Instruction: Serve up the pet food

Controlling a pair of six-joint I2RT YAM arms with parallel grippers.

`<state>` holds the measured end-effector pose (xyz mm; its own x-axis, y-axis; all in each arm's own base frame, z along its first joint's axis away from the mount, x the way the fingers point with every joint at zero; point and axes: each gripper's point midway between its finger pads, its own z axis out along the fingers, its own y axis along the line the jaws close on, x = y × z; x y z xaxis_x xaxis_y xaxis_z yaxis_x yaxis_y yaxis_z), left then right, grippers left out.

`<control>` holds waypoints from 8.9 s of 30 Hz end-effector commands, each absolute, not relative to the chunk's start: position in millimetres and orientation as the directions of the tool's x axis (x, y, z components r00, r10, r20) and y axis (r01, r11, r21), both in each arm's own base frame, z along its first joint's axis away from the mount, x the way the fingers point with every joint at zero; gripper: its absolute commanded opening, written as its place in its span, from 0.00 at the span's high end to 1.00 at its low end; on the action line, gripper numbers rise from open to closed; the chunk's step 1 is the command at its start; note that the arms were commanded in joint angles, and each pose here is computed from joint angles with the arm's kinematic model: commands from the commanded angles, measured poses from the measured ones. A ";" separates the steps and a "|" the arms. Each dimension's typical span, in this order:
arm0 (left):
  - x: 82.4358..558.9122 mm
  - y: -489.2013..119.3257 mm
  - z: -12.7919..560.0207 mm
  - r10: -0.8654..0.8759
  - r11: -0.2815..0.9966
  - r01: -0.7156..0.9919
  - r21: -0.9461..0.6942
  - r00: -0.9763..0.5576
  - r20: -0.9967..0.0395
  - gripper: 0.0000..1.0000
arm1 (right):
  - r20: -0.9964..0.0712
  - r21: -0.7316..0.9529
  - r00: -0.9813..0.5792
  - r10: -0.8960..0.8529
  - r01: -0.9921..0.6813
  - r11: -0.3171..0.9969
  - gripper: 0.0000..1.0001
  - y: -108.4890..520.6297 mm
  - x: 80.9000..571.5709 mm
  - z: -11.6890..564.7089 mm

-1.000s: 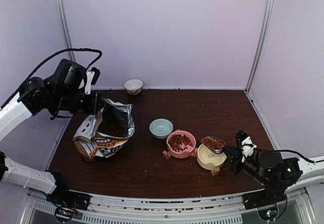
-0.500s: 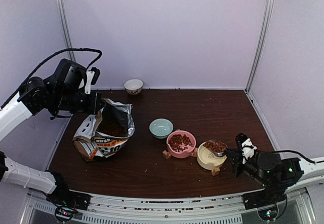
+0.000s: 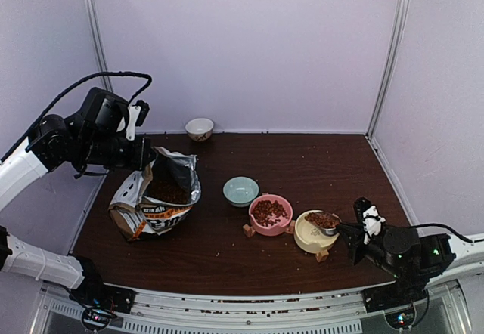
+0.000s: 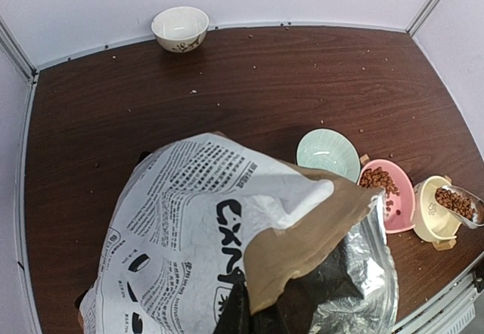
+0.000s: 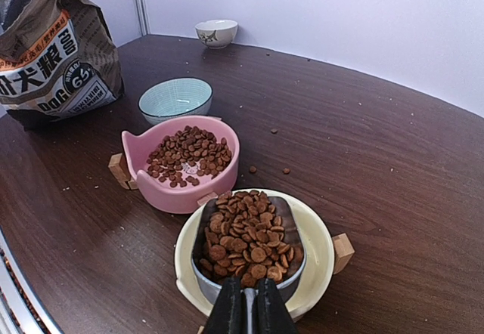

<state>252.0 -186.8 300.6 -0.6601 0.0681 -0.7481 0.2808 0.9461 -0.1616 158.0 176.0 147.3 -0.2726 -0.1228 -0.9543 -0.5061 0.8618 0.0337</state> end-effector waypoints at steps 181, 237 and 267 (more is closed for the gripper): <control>273.5 -119.4 132.1 -0.131 0.907 0.146 -0.395 -0.795 -0.593 0.86 | -0.998 0.025 -0.041 -0.053 -0.960 0.280 1.00 611.1 241.6 244.8; 244.8 -186.0 311.5 0.084 0.925 0.344 -0.160 -0.597 -0.798 1.00 | -0.979 -0.042 0.119 0.164 -0.913 0.407 1.00 479.0 188.4 320.3; 252.0 -183.8 331.1 -0.062 0.920 0.276 -0.276 -0.594 -0.802 1.00 | -0.951 0.031 0.131 0.279 -0.860 0.509 1.00 397.0 174.1 338.4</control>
<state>241.9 -178.6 299.8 -0.6605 0.0220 -0.7505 0.2705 0.9394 -0.2105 171.2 425.1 318.4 0.1082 0.2323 -0.9666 -0.8912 0.4536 0.0093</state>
